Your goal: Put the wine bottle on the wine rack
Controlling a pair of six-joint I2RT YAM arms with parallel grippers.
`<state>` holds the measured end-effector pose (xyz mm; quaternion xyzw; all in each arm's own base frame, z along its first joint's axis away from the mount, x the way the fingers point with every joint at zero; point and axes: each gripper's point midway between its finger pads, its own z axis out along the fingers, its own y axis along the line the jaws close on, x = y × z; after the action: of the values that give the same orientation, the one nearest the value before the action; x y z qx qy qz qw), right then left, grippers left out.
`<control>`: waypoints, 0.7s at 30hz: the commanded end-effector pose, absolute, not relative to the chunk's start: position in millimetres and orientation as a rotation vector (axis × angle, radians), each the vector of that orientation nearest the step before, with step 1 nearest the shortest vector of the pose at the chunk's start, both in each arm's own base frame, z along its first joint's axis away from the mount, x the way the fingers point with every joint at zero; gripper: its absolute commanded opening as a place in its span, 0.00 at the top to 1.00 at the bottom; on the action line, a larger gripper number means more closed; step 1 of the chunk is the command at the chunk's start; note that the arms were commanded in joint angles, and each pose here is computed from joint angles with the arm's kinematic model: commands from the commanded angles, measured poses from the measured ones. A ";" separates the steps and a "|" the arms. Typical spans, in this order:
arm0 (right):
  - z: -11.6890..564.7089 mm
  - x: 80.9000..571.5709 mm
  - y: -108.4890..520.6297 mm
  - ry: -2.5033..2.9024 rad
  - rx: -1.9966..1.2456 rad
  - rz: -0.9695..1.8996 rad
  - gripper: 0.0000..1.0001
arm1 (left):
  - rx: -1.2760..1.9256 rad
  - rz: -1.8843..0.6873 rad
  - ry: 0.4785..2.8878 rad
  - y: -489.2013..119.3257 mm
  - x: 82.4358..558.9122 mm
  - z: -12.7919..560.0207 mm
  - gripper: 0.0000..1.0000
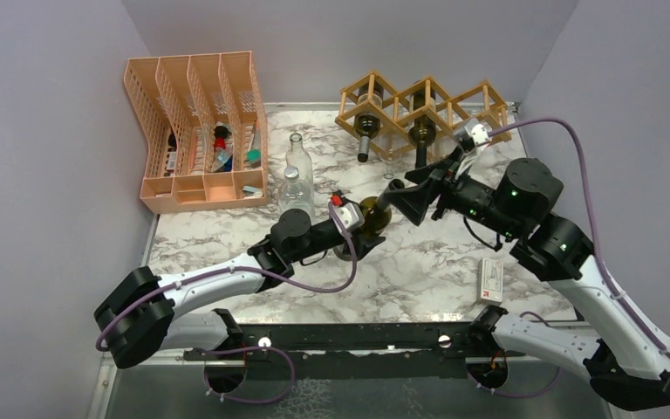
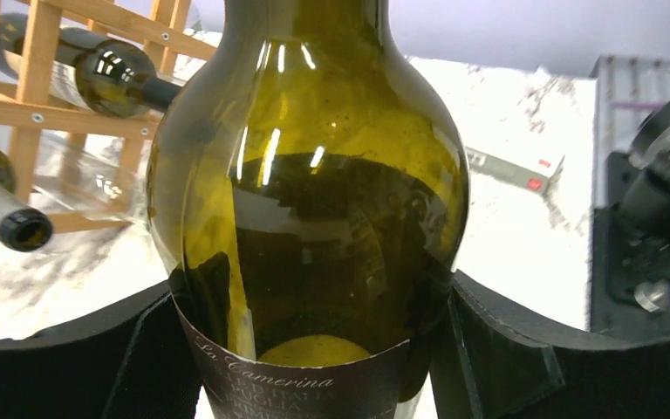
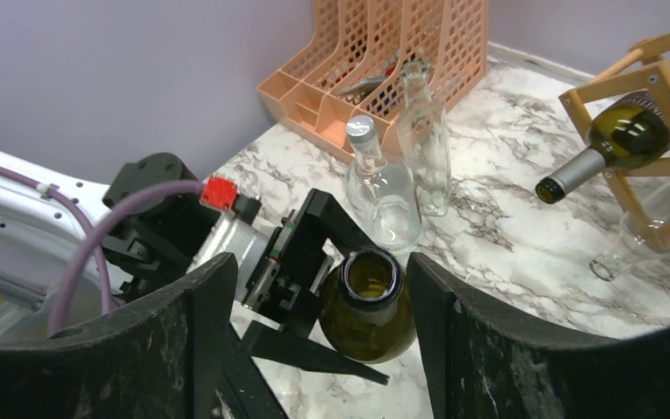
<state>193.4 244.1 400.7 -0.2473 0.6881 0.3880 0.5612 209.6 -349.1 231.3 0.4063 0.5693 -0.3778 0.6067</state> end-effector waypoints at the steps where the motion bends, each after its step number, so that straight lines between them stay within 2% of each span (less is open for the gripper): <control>1: 423.4 185.8 216.0 1.643 -0.492 0.853 0.26 | 1.054 -0.667 0.998 -351.9 219.2 283.6 1.00; 11: 410.6 170.5 183.5 1.828 -0.473 0.737 0.26 | 1.320 -0.188 0.452 -368.6 228.1 331.1 1.00; 21: 358.0 159.2 165.6 2.027 -0.449 0.656 0.31 | 1.480 0.167 0.157 -387.3 245.4 356.0 1.00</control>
<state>166.4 177.2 385.2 -0.1935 0.7916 0.2930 0.5001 247.6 -382.4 297.6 0.6762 0.1979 -0.0251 0.7092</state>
